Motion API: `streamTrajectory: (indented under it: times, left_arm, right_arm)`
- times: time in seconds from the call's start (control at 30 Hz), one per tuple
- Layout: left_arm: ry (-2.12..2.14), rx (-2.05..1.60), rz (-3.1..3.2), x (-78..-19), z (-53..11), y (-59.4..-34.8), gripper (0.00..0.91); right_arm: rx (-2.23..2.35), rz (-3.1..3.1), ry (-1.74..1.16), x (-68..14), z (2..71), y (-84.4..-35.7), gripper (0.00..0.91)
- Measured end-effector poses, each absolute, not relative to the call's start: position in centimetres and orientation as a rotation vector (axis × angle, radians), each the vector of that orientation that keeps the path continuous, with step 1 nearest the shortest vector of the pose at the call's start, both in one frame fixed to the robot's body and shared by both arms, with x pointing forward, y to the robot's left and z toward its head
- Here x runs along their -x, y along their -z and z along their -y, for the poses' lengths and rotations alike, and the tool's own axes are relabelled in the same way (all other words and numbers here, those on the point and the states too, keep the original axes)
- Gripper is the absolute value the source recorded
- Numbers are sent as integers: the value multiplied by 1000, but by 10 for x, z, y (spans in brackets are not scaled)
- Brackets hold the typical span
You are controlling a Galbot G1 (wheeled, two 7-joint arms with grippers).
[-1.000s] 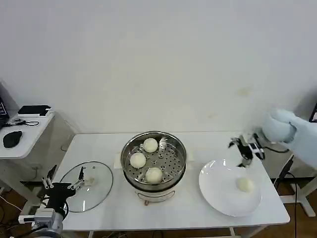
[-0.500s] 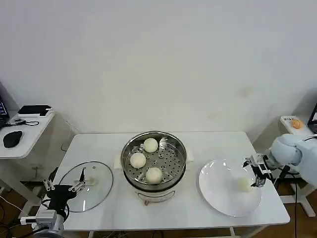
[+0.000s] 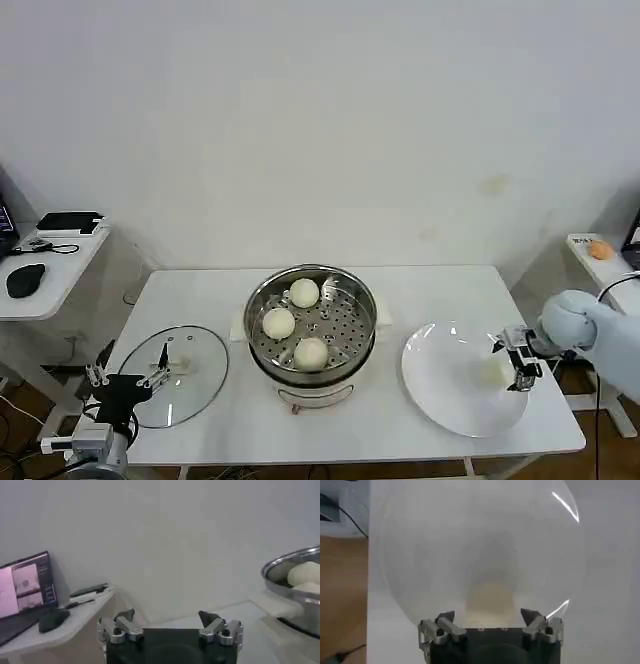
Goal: Take steamed baozi put them in steamer then cover it.
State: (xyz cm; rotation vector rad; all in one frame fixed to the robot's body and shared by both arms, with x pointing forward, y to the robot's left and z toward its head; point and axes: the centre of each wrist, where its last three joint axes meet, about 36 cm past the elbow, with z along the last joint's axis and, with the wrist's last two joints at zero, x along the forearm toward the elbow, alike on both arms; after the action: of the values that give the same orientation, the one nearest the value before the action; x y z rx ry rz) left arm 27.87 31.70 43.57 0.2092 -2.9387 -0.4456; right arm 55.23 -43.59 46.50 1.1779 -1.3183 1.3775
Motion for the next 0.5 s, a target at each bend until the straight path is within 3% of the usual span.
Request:
streamTrajectory:
  times: [0.1,0.23,0.5]
  left_arm:
    - [444,-212,2937,-279,-317,-435,907]
    - [443,-212,2936,-279,-317,-435,907]
    - [445,-215,2936,-279,-318,-435,907]
  right_arm:
    - [-1168,1322,-1373,-553,435,-460,887]
    - [-1151,1326,-1363,-555,435,-454,786]
    - [-1142,1325,-1352,-555,434,-451,715]
